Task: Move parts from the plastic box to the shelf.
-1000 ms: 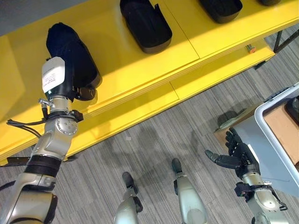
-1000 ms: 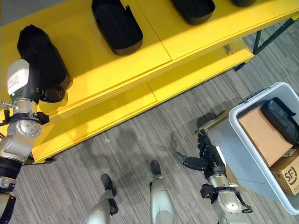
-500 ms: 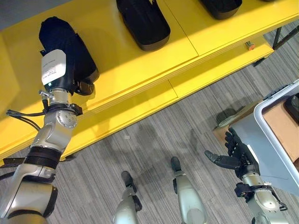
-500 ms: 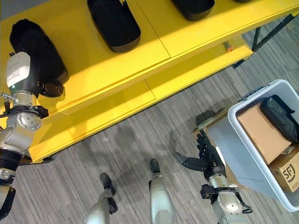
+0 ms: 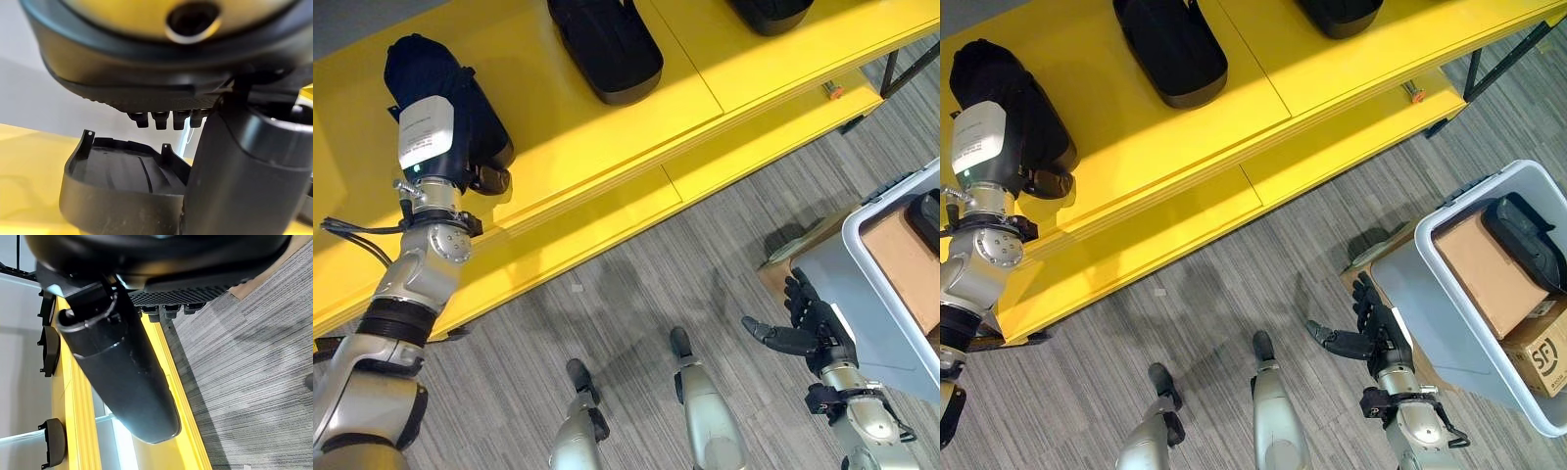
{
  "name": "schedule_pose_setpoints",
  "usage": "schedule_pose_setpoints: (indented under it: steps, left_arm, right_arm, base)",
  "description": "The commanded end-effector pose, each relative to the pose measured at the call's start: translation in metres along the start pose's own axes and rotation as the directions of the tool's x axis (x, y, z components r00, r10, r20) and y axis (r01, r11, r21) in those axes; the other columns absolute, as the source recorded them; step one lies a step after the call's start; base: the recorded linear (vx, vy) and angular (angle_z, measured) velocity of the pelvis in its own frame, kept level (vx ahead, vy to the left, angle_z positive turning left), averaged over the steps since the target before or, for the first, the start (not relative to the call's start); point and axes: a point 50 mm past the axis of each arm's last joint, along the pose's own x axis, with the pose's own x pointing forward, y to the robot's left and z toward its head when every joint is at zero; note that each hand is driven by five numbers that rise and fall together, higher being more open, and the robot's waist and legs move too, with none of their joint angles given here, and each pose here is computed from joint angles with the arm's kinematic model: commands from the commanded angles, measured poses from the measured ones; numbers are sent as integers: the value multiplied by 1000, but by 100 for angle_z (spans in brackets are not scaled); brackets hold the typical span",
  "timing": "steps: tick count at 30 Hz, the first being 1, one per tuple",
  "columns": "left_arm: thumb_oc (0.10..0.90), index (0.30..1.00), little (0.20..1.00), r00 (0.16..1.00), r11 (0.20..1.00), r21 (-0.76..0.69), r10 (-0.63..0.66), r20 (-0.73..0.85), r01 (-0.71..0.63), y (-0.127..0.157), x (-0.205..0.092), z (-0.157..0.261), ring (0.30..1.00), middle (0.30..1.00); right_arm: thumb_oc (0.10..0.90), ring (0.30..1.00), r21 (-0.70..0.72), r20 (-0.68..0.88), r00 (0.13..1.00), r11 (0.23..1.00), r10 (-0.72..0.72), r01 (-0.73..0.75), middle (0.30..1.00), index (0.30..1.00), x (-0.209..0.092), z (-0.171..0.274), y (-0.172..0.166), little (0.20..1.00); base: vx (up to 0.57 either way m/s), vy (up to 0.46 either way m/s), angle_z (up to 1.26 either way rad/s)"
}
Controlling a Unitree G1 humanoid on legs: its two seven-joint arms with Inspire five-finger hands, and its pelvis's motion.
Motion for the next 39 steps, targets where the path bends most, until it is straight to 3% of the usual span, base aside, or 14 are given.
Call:
schedule_pose_setpoints:
  steps: [1,39]
  left_arm:
    - [900,1000,1000,957,958,50,278,79,-282,77,30,10,1000,1000]
    - [900,1000,1000,972,963,135,231,38,-234,76,22,-10,1000,1000]
  right_arm:
    - [900,1000,-50,156,988,999,9,-1,1000,1000,-7,30,-9,1000]
    - [900,1000,-75,163,987,997,5,8,1000,1000,-7,33,-14,1000]
  base:
    - [0,0,0]
    - [5,1,0]
